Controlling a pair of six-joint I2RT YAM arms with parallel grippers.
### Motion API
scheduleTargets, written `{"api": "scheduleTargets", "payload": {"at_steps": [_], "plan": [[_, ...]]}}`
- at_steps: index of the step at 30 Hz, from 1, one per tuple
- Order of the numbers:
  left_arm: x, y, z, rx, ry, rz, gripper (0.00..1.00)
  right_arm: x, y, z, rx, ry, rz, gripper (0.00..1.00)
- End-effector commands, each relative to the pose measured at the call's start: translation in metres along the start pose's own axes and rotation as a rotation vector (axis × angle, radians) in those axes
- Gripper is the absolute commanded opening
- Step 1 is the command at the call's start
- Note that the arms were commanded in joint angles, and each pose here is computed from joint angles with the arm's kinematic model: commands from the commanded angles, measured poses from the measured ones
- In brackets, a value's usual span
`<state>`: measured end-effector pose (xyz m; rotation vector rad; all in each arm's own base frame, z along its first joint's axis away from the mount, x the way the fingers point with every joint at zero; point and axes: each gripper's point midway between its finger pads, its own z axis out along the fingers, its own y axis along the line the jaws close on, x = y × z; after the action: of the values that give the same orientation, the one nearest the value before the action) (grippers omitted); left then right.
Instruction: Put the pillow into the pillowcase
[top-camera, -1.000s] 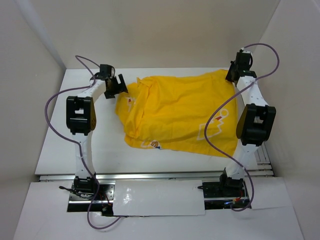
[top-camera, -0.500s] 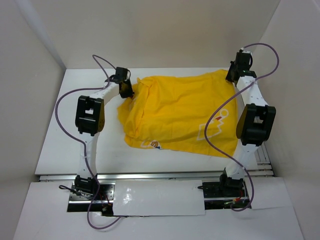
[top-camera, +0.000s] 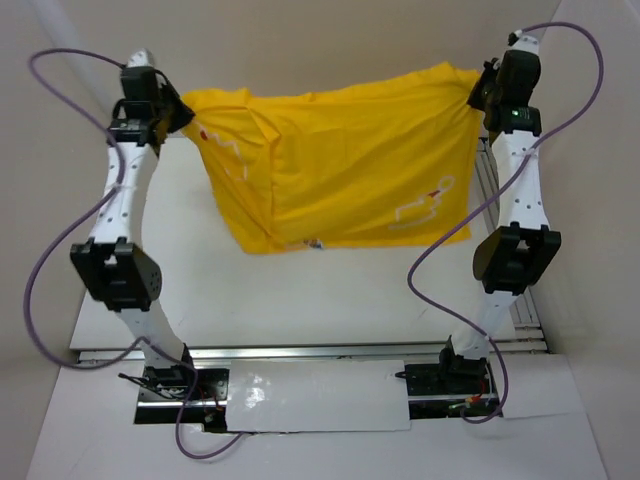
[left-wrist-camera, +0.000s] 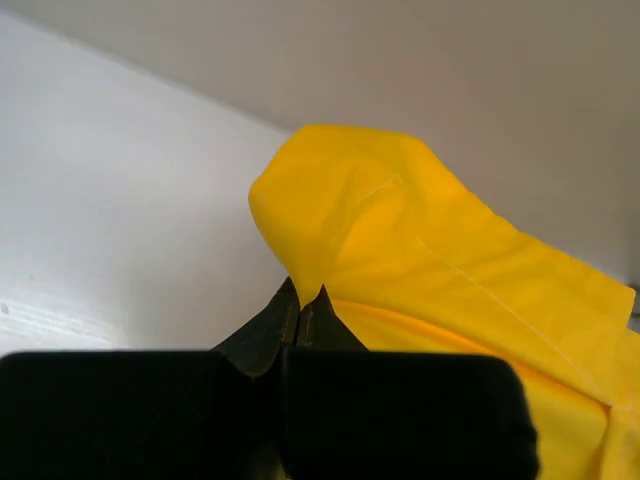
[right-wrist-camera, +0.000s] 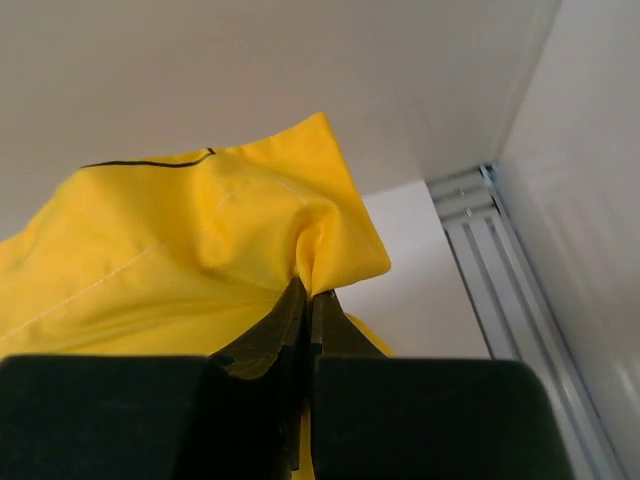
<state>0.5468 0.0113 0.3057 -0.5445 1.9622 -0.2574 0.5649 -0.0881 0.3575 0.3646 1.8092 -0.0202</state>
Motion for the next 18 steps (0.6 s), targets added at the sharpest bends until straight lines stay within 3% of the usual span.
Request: {"api": "scheduleTargets", "payload": {"at_steps": [1,6,9,13,17,18], "plan": [[-0.09,0.07,-0.072,-0.211,-0.253,0.003,0.0,-0.145,-0.084,-0.088,0.257,-0.384,0.009,0.0],[-0.112,0.073,-0.134,-0.216,-0.37,0.028,0.0,-0.166,-0.079,-0.135,0.231,-0.464,-0.01,0.0],[-0.124,0.06,-0.159,-0.15,-0.427,0.043,0.0,-0.161,-0.066,-0.14,0.159,-0.453,-0.017,0.0],[-0.126,0.055,-0.15,-0.123,-0.422,0.028,0.0,-0.154,-0.045,-0.126,0.031,-0.428,-0.011,0.0],[-0.125,0.049,-0.105,-0.079,-0.351,0.017,0.0,-0.144,-0.031,-0.086,-0.063,-0.367,0.005,0.0],[-0.114,0.056,-0.074,-0.088,-0.296,0.006,0.0,-0.157,-0.026,-0.087,-0.083,-0.394,0.012,0.0]]}}
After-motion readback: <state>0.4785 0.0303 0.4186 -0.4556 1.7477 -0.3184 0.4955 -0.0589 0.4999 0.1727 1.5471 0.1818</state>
